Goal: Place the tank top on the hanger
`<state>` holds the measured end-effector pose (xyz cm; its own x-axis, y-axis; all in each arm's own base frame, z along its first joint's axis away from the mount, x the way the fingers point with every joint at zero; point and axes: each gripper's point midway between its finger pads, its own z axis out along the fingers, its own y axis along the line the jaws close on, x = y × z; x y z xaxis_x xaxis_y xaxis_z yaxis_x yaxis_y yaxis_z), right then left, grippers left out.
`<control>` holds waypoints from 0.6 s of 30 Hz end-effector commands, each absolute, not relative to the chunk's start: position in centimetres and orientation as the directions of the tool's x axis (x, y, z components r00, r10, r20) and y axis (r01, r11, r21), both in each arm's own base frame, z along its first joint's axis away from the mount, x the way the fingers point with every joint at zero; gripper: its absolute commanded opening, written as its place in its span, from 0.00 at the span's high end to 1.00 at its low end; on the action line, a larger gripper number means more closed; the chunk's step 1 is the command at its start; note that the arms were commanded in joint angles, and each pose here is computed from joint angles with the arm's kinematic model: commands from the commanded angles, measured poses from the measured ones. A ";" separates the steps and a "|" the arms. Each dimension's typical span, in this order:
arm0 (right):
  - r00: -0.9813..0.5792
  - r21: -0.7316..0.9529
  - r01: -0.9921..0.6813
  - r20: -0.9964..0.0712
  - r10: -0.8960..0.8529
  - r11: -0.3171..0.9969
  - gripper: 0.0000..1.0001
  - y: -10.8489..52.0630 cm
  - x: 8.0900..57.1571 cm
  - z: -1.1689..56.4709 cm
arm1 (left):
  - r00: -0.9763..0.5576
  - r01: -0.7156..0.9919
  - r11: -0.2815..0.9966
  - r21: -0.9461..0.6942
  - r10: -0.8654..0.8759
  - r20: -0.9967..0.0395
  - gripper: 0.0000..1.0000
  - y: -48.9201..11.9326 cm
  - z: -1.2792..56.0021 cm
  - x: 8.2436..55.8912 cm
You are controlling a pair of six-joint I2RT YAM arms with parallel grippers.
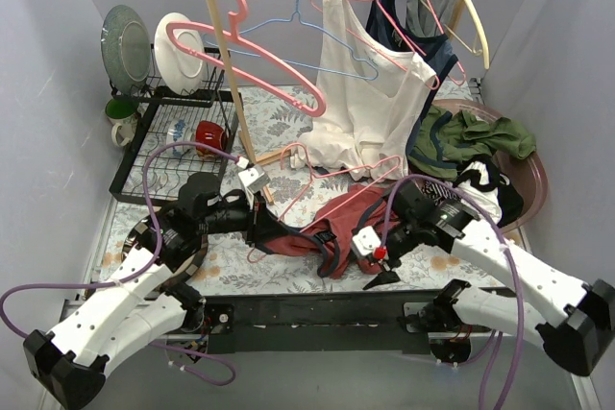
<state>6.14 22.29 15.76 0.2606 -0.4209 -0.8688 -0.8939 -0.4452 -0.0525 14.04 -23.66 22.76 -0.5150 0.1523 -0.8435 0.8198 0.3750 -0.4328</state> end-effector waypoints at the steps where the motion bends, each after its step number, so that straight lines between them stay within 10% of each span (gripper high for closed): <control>1: 0.469 -0.208 -0.800 -0.801 -0.371 -0.563 0.26 25.1 6.9 15.7 | -0.517 0.811 0.379 -0.446 0.105 -0.850 1.00 -23.7 23.5 14.1; 18: 0.652 -0.182 -0.710 -0.533 -0.538 -0.680 0.35 27.8 8.8 8.8 | -0.510 0.818 0.368 -0.441 0.111 -0.853 1.00 -23.6 23.7 13.8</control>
